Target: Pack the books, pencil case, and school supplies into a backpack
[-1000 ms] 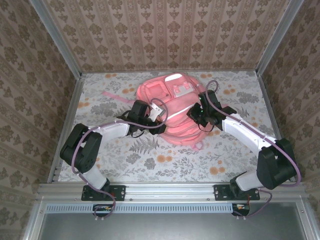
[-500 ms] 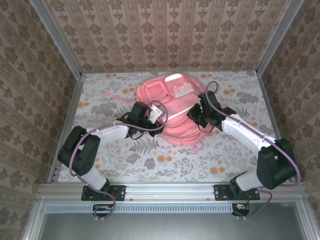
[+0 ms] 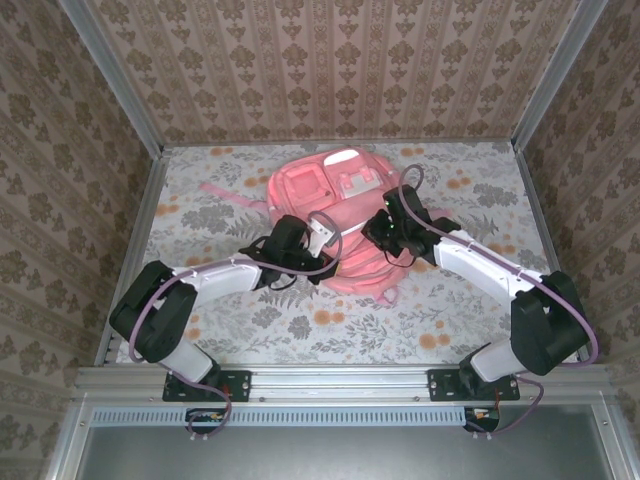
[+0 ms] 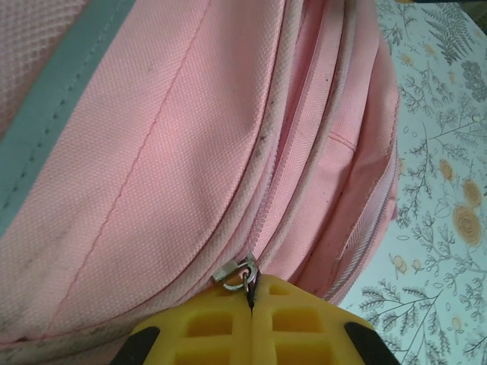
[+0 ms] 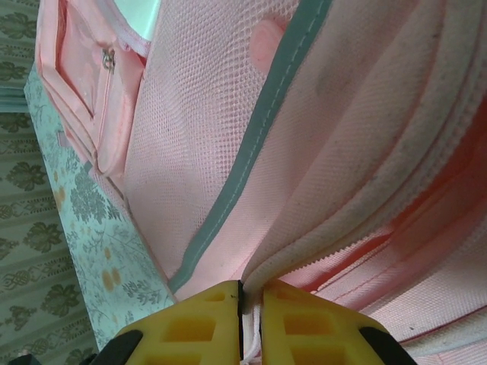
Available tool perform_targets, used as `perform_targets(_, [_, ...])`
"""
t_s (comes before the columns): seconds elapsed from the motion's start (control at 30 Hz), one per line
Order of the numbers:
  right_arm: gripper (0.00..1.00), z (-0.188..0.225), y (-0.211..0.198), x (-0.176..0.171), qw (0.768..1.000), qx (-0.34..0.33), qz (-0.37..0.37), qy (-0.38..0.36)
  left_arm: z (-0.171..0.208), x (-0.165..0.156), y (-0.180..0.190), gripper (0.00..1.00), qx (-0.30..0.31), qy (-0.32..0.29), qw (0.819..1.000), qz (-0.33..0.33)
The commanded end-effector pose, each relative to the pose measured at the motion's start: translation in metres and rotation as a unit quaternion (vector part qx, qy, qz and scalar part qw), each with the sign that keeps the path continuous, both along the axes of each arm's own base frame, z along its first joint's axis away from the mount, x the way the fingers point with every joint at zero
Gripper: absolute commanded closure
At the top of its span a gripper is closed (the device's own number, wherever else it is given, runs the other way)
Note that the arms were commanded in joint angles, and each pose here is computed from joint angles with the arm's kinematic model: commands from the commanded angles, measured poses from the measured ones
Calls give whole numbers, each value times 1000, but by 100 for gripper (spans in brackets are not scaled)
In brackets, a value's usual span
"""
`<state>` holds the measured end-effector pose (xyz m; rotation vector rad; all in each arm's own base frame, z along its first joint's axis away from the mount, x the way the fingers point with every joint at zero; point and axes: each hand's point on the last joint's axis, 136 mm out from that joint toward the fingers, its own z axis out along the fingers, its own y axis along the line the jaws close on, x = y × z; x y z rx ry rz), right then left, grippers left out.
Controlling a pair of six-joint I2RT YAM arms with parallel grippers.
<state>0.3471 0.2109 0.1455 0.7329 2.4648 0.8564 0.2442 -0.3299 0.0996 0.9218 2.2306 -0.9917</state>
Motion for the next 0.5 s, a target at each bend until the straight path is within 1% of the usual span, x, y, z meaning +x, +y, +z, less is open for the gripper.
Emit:
perform_targets(0.0, [87,-6,18,-10,999,15,28,11,44,0,-30,100,-82,-23,996,-15])
perform_targets(0.03, [85,-5,15,-10,1000,11,25,10,45,1,-31,100,-84,-21,996,-11])
perform_targets(0.07, [83,-5,11,-12,1000,5,23,10,45,2,-32,97,-85,-16,996,-7])
perform_targets(0.13, [74,-2,1,-16,1000,-14,17,2,44,5,-26,83,-73,-4,997,8])
perform_targets(0.23, [60,6,-18,-27,998,-57,18,-12,47,7,-8,61,-65,23,997,31])
perform_targets(0.3, [55,6,-28,-37,995,-97,36,-11,52,7,7,49,-70,38,995,53])
perform_targets(0.4, [51,8,-37,-55,984,-159,75,-13,56,6,32,38,-73,55,992,84])
perform_targets(0.47, [51,11,-35,-64,974,-196,107,-24,58,10,49,34,-71,62,989,117])
